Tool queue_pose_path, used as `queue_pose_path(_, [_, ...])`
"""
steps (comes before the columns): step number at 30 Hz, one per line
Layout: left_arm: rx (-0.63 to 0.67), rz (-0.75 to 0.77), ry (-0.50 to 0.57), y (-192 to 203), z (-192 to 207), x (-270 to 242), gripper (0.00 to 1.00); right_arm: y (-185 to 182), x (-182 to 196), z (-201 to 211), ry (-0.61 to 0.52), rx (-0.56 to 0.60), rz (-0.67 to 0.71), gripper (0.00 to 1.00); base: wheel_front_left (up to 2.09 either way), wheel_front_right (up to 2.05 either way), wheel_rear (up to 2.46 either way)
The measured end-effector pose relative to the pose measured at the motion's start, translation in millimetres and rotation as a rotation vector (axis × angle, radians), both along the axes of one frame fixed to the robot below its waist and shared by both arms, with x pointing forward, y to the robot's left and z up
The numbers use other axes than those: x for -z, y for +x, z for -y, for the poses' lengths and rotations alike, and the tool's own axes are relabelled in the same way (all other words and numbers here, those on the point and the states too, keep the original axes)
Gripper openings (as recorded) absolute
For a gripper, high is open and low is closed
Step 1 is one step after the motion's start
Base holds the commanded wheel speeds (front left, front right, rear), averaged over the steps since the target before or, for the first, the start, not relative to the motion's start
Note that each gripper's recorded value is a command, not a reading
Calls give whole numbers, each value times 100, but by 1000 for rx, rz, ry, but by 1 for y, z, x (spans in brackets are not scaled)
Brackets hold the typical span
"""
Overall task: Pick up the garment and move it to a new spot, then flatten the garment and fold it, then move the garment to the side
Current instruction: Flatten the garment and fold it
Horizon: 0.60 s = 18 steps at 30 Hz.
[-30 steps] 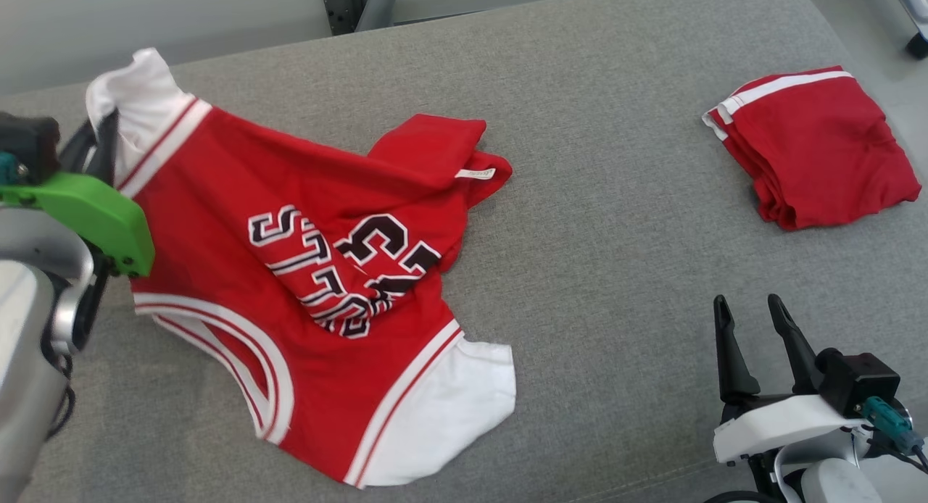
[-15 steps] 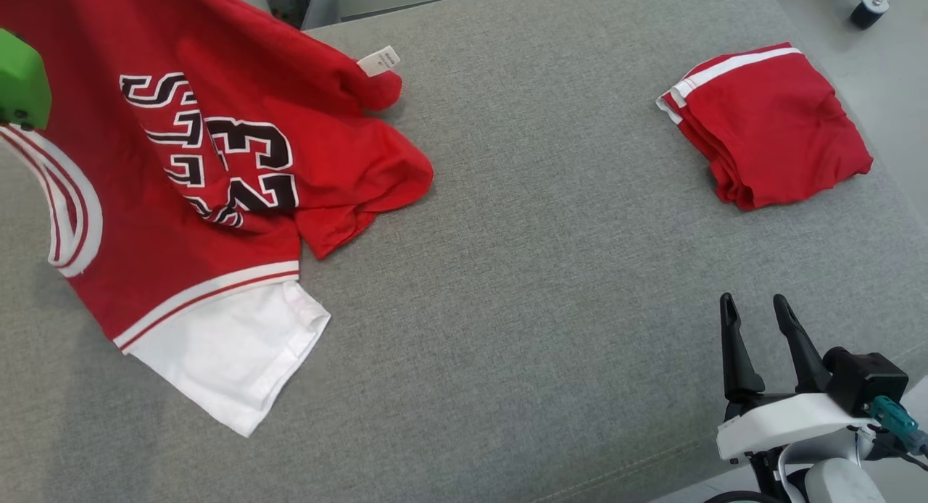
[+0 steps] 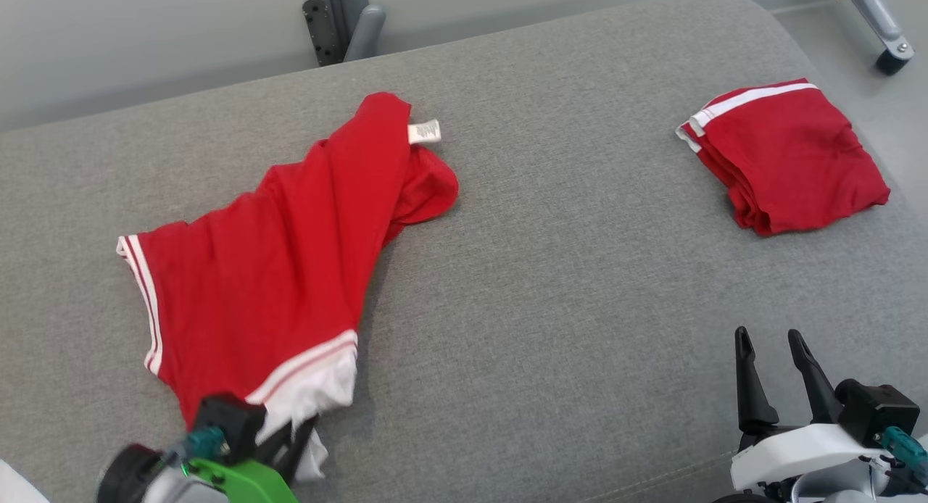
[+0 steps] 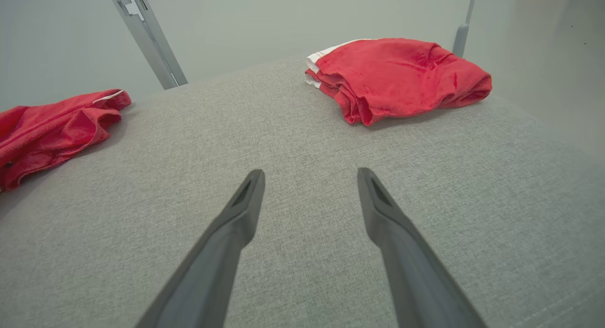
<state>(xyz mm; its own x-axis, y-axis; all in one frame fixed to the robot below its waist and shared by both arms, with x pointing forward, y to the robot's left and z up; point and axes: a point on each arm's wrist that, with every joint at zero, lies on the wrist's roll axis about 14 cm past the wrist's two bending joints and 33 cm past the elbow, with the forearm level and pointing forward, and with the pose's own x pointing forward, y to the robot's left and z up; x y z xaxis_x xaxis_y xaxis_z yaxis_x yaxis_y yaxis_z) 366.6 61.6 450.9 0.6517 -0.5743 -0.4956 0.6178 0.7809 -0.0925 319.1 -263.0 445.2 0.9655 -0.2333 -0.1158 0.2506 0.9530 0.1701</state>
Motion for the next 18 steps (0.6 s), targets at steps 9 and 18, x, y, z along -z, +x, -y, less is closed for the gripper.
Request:
queue_pose_path(9, [-114,-295,30,-82,-25,87,0,31,0,-28,-9,-107,9,100,0,0,0])
queue_pose_path(18, [-270,-194,-19,-60,-46,91,87,44,1,-50,-9,-180,10,100,0,0,0])
